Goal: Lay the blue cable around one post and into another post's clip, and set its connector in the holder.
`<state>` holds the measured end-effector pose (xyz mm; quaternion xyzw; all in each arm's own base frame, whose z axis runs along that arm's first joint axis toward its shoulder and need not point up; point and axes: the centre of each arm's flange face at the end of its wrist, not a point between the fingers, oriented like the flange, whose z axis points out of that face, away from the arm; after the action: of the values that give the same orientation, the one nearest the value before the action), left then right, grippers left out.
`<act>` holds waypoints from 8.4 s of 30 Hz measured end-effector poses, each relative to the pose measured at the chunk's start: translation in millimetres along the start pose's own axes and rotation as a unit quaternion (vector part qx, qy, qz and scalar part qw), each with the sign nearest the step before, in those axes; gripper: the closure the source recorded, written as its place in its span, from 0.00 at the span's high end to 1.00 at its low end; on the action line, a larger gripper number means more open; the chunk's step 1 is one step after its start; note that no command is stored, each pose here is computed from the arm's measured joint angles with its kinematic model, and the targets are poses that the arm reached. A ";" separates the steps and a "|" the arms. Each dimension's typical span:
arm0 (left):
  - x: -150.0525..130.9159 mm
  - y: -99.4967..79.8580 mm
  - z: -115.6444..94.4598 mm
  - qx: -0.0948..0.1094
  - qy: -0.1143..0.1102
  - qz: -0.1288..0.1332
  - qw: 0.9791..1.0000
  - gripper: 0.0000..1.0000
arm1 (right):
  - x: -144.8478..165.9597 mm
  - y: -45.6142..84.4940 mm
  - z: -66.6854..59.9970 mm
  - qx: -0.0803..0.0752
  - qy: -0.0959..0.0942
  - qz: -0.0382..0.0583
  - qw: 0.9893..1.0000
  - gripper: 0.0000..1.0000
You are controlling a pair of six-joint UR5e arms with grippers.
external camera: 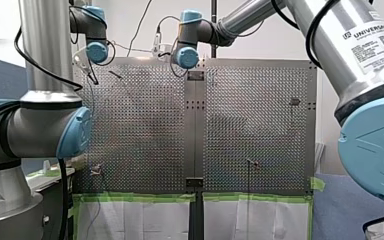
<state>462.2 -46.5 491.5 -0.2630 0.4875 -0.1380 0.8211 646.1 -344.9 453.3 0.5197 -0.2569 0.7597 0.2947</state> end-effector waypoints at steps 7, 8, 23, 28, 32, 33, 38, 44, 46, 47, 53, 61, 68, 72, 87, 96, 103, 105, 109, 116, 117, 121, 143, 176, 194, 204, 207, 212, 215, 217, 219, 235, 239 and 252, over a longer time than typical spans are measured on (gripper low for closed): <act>2.3 26.1 17.2 0.001 0.003 -0.002 1.000 0.00 | 5.9 -7.3 10.2 0.006 0.002 0.002 1.000 0.00; 3.0 31.2 20.9 0.000 0.005 0.000 1.000 0.00 | 8.6 -7.7 11.8 0.006 0.005 0.003 1.000 0.00; 0.9 93.6 60.9 -0.008 0.024 0.030 0.999 0.00 | 30.1 -12.3 33.5 0.006 0.015 0.007 1.000 0.00; 0.8 116.2 67.7 -0.013 0.033 0.039 0.999 0.00 | 25.6 -10.6 38.5 0.005 0.015 0.005 1.000 0.00; 3.2 139.6 73.7 -0.019 0.044 0.046 0.998 0.00 | 15.0 -10.2 40.1 0.004 0.010 0.004 1.000 0.00; 3.8 145.0 74.9 -0.021 0.046 0.047 0.998 0.00 | 11.6 -10.5 40.3 0.004 0.008 0.004 1.000 0.00; 9.8 161.7 79.1 -0.018 0.060 0.051 0.997 0.00 | 4.0 -13.4 40.4 0.007 0.006 0.003 1.000 0.00; 21.7 148.1 79.4 0.016 0.075 0.046 0.996 0.00 | -1.0 -15.3 39.9 0.009 0.002 0.002 1.000 0.00; 25.9 143.7 79.1 0.024 0.079 0.044 0.996 0.00 | -2.0 -15.3 39.5 0.009 0.000 0.002 1.000 0.00; 29.3 142.1 78.9 0.027 0.083 0.042 0.995 0.00 | -2.2 -15.0 39.5 0.008 0.000 0.002 1.000 0.00; 47.3 143.1 77.9 0.027 0.097 0.038 0.994 0.00 | -5.4 -10.6 40.1 0.004 -0.005 0.000 1.000 0.00; 52.2 140.2 77.4 0.027 0.097 0.037 0.994 0.00 | -25.4 -2.5 40.0 -0.003 -0.028 -0.006 1.000 0.00; 67.5 136.2 75.9 0.036 0.108 0.033 0.993 0.00 | -49.2 0.8 37.8 -0.007 -0.053 -0.011 0.999 0.00; 81.9 137.9 73.6 0.034 0.120 0.031 0.992 0.00 | -60.0 3.8 35.3 -0.015 -0.069 -0.014 0.997 0.00; 103.4 125.6 60.9 0.030 0.140 0.052 0.988 0.00 | -91.7 12.1 22.8 -0.027 -0.108 -0.023 0.993 0.00; 110.5 118.8 54.2 0.023 0.147 0.059 0.987 0.19 | -100.4 14.2 17.8 -0.028 -0.121 -0.026 0.992 0.00; 112.4 119.1 49.9 0.004 0.151 0.062 0.986 0.82 | -113.6 17.0 10.6 -0.029 -0.130 -0.029 0.991 0.00; 113.3 119.1 48.4 0.000 0.156 0.055 0.986 1.00 | -119.6 18.6 8.0 -0.030 -0.130 -0.029 0.991 0.00; 115.0 119.1 45.7 -0.004 0.167 0.039 0.985 1.00 | -131.2 22.0 2.6 -0.032 -0.131 -0.029 0.990 0.00; 116.9 120.2 41.8 -0.014 0.181 0.006 0.983 1.00 | -150.4 28.5 -7.4 -0.037 -0.131 -0.030 0.990 0.00; 117.2 120.3 41.5 -0.015 0.183 0.001 0.983 1.00 | -152.7 29.8 -8.6 -0.038 -0.131 -0.030 0.990 0.00; 118.2 119.6 40.4 -0.018 0.187 -0.016 0.982 1.00 | -164.2 38.2 -14.8 -0.047 -0.130 -0.034 0.990 0.00; 144.4 130.0 37.8 -0.026 0.207 -0.042 0.977 1.00 | -225.7 96.7 -58.2 -0.117 -0.126 -0.042 0.984 0.00; 154.5 126.0 35.4 -0.019 0.219 -0.066 0.973 1.00 | -344.1 203.6 -171.8 -0.270 -0.155 -0.050 0.949 0.00; 157.9 120.4 33.0 -0.015 0.223 -0.067 0.973 1.00 | -424.2 282.8 -279.3 -0.356 -0.194 -0.028 0.914 0.00; 159.1 118.4 32.0 -0.014 0.224 -0.067 0.972 1.00 | -425.7 319.7 -311.9 -0.359 -0.197 -0.020 0.912 0.00; 159.1 118.3 32.0 -0.014 0.224 -0.067 0.972 1.00 | -425.5 328.8 -322.8 -0.360 -0.202 -0.016 0.911 0.00; 159.1 118.2 31.9 -0.014 0.224 -0.066 0.972 1.00 | -425.1 342.8 -343.0 -0.364 -0.214 -0.007 0.907 0.00; 159.2 118.3 31.9 -0.014 0.224 -0.066 0.972 1.00 | -424.2 350.9 -354.2 -0.367 -0.213 0.006 0.906 0.00; 159.2 118.1 31.9 -0.014 0.224 -0.066 0.972 1.00 | -423.8 356.0 -361.9 -0.369 -0.211 0.015 0.905 0.00; 159.2 118.1 31.9 -0.014 0.224 -0.066 0.972 1.00 | -424.4 360.9 -370.2 -0.371 -0.210 0.025 0.904 0.00; 159.3 117.8 32.1 -0.013 0.223 -0.066 0.972 1.00 | -445.1 435.7 -373.5 -0.393 -0.162 0.064 0.903 0.00; 159.3 117.9 32.2 -0.014 0.223 -0.066 0.972 1.00 | -432.1 455.0 -363.2 -0.392 -0.136 0.070 0.907 0.00; 159.7 117.2 31.7 -0.014 0.224 -0.066 0.972 1.00 | -393.3 507.9 -363.7 -0.419 -0.080 0.087 0.900 0.00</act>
<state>564.2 -17.7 321.0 -0.2681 0.6422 -0.2402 0.6767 163.5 -515.4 -78.7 0.3830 -0.6181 0.5604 0.3965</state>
